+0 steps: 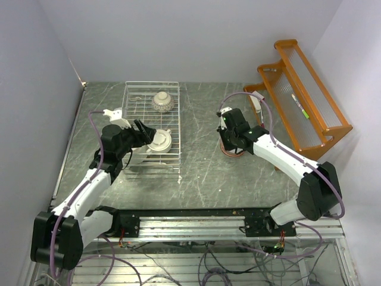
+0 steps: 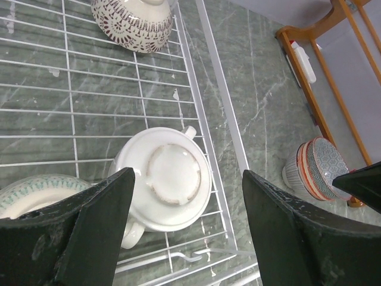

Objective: Unload the bowls from the dish rack

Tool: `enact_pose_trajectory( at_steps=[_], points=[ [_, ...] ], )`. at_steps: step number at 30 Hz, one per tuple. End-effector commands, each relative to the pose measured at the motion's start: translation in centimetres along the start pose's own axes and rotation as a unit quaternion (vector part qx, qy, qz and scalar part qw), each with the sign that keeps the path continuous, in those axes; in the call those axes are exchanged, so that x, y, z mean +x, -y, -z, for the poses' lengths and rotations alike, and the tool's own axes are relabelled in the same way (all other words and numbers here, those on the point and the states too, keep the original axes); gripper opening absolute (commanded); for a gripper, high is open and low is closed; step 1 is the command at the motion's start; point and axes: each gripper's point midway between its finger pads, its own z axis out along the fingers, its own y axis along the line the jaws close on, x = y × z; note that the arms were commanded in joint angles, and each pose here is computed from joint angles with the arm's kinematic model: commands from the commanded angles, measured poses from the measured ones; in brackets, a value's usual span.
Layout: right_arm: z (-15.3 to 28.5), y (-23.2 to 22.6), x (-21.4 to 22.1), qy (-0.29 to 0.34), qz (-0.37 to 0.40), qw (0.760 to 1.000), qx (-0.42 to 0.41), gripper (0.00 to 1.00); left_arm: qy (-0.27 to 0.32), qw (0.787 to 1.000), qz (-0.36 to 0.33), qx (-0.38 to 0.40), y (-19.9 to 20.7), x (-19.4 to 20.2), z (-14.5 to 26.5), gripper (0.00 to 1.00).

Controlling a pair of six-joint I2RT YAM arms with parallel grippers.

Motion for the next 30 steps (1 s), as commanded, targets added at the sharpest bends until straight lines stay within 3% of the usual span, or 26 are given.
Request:
enact_pose_trajectory(
  at_steps=[1, 10, 13, 18, 24, 30],
  points=[
    [-1.0, -0.4, 0.3, 0.003, -0.007, 1.0, -0.008, 0.08, 0.002, 1.0, -0.012, -0.023, -0.8, 0.3, 0.5, 0.84],
    [-0.8, -0.2, 0.2, 0.012, -0.011, 1.0, -0.003, 0.08, 0.003, 0.997, -0.02, -0.078, -3.2, 1.0, 1.2, 0.8],
    [0.3, 0.0, -0.6, 0.032, -0.015, 0.999, -0.001, 0.13, 0.006, 0.993, -0.038, -0.113, -4.0, 0.4, 1.7, 0.82],
    [1.8, 0.2, -1.8, 0.065, -0.023, 0.998, -0.003, 0.19, 0.014, 0.984, -0.065, -0.162, -4.2, -0.6, 2.6, 0.83],
    [2.8, 0.4, -2.2, 0.082, -0.032, 0.996, -0.001, 0.23, -0.021, 0.963, -0.13, -0.236, -3.9, -0.5, 3.5, 0.86],
    [3.3, 0.2, -2.1, 0.1, -0.049, 0.994, -0.01, 0.39, -0.043, 0.938, -0.158, -0.306, -5.9, 0.4, 4.1, 0.9]
  ],
)
